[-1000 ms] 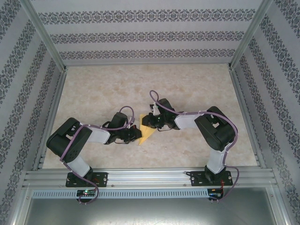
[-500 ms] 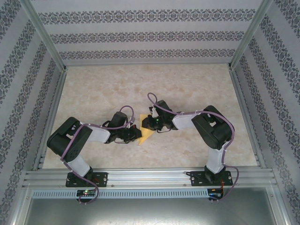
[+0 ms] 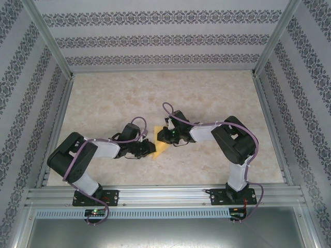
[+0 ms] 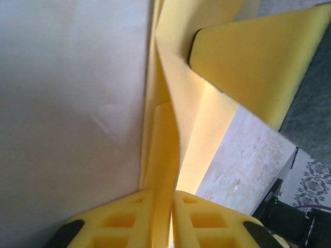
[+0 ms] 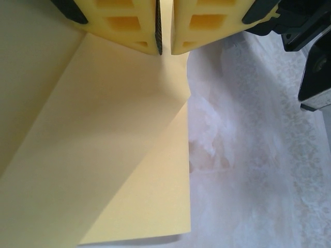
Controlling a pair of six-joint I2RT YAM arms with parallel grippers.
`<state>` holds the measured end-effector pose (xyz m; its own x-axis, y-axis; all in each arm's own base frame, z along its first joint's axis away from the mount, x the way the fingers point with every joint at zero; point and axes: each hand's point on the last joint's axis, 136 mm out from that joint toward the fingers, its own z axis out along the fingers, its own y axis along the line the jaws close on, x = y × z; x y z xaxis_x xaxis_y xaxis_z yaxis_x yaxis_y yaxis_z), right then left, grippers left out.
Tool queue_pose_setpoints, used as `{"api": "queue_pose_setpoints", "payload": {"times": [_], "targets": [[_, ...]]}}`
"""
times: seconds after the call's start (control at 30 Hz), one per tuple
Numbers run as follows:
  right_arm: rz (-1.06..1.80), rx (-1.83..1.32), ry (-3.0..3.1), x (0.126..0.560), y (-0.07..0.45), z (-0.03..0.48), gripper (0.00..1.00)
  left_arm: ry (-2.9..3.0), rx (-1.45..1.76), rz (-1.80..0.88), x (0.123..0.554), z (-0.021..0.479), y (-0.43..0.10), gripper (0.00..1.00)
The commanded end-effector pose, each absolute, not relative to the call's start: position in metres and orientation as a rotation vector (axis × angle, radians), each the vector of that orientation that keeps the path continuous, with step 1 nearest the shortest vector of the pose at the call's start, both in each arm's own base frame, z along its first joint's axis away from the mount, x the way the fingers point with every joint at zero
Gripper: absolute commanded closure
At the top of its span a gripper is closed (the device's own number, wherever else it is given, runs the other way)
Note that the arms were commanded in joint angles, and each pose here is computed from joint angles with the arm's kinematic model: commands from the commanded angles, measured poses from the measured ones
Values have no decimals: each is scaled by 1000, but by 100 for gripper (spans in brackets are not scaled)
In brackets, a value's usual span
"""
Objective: Fold a paper plane with a square sheet of paper (pick it up from the middle)
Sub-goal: Fourth fold the wing at the center of the table.
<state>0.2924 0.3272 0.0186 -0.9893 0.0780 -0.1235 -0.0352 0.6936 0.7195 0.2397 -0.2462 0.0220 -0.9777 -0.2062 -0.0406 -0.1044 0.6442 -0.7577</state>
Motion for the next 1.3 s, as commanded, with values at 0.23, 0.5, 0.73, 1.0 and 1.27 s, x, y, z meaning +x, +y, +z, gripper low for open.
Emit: {"api": "queue_pose_setpoints", "payload": {"times": [0.23, 0.5, 0.73, 1.0, 1.27], "targets": [[1141, 8, 2809, 284, 326, 1, 85, 2787, -265, -1165, 227, 16, -231, 92], [1123, 12, 2828, 285, 325, -3, 84, 2852, -271, -1176, 219, 2, -235, 97], [1116, 1, 2843, 282, 324, -5, 84, 2867, -235, -1171, 215, 3, -236, 97], [1256, -39, 2756, 285, 337, 14, 81, 2880, -277, -1118, 211, -5, -227, 99], [1249, -56, 2775, 287, 340, 14, 82, 2834, -307, -1095, 212, -1, -222, 100]]}}
